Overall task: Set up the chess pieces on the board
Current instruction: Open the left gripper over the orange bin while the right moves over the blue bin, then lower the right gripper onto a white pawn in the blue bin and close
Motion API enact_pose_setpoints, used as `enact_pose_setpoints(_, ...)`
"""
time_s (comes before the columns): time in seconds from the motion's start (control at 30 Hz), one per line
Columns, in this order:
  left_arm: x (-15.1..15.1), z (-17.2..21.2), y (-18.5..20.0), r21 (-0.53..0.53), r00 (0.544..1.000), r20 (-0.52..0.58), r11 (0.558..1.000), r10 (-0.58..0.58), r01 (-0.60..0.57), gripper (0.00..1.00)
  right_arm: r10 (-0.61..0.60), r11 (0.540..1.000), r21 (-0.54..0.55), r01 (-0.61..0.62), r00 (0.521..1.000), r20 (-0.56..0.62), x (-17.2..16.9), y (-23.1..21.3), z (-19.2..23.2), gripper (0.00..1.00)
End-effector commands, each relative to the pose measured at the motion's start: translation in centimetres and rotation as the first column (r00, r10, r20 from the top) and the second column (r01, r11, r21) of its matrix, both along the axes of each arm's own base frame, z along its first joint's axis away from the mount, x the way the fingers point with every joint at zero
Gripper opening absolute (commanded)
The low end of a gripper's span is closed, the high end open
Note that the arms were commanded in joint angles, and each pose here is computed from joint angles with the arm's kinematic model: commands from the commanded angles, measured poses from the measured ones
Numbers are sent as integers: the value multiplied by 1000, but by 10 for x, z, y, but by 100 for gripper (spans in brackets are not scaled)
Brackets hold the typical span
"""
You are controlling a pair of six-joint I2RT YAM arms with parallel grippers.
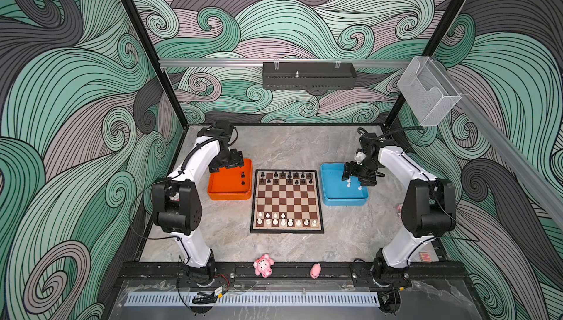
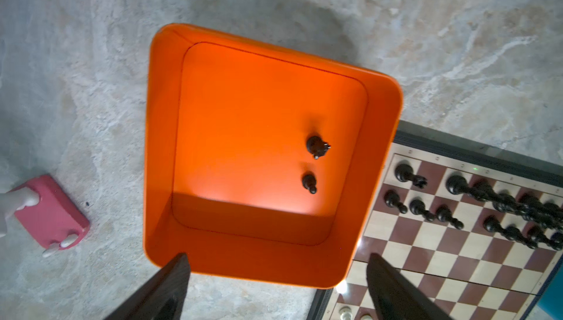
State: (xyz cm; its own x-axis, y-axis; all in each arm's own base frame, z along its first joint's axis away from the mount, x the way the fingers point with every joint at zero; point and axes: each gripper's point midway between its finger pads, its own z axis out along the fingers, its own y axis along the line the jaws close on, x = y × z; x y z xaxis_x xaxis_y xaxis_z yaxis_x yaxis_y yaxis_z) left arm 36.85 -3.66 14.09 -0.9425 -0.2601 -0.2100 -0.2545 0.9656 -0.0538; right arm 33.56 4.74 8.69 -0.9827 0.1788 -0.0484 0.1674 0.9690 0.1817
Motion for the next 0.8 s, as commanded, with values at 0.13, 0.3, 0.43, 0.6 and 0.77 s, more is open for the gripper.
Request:
enact_pose_setpoints(0.13, -4, 11, 20, -50, 999, 41, 998, 29, -27, 93, -18, 999, -39, 19, 1000, 22, 12, -6, -14, 72)
enact_pose_setpoints(0.3, -5, 8, 23, -62, 999, 33, 997, 36, -34, 93, -22, 999, -49, 22, 1000, 4, 14, -7, -26, 63)
enact_pose_setpoints(0.43, -5, 6, 22, -68, 999, 27, 997, 38, -36, 93, -21, 998, -55, 20, 1000, -10, 14, -7, -34, 59)
enact_pose_setpoints(0.6, -4, 2, 22, -75, 999, 22, 996, 41, -40, 93, -16, 998, -65, 15, 1000, -19, 17, -8, -43, 51)
enact_pose_setpoints(0.77, -4, 1, 22, -74, 999, 18, 996, 41, -40, 93, -16, 997, -73, 14, 999, -34, 19, -10, -52, 43)
